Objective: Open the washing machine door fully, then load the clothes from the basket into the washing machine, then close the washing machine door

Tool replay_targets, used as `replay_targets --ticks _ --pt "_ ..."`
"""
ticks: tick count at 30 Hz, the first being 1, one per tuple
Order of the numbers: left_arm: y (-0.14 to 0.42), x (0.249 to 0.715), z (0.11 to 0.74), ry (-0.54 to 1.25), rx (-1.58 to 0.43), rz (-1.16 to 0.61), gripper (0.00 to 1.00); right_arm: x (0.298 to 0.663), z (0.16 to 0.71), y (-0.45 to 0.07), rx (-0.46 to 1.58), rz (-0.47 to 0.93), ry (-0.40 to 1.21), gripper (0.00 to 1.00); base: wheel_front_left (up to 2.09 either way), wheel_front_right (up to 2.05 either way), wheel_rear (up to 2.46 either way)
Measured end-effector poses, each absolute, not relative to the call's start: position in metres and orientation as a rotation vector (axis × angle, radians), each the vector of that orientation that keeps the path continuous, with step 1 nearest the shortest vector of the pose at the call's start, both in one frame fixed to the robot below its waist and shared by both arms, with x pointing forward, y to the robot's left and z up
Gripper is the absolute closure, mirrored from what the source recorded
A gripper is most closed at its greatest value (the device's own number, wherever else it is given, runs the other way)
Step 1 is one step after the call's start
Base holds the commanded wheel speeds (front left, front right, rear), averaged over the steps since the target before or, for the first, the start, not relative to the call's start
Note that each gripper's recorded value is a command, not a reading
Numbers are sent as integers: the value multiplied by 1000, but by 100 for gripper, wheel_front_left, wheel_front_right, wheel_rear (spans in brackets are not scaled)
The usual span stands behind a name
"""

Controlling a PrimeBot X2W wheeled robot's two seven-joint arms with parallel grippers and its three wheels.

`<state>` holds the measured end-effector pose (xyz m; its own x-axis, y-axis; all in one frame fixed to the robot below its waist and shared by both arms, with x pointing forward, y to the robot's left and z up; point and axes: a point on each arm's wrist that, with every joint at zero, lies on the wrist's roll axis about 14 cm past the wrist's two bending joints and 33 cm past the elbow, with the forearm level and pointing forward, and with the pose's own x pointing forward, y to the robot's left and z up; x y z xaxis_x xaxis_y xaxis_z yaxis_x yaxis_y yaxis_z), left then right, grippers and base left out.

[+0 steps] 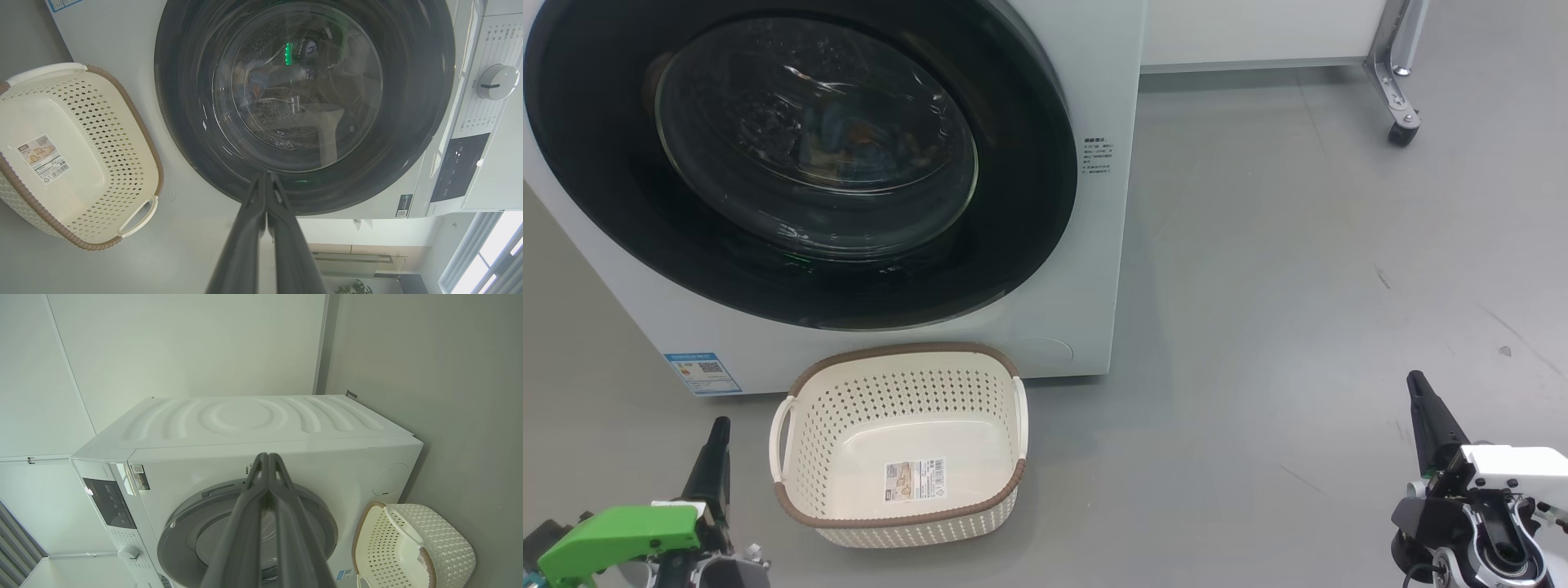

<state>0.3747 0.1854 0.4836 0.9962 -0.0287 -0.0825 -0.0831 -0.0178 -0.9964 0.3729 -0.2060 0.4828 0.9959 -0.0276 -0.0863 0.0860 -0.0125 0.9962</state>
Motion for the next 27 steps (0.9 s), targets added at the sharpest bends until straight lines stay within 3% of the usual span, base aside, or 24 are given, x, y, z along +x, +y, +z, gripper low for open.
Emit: replay_targets --ticks 27 --pt "185 375 484 85 -1589 42 100 373 483 -206 1581 -89 46 100 0 0 0"
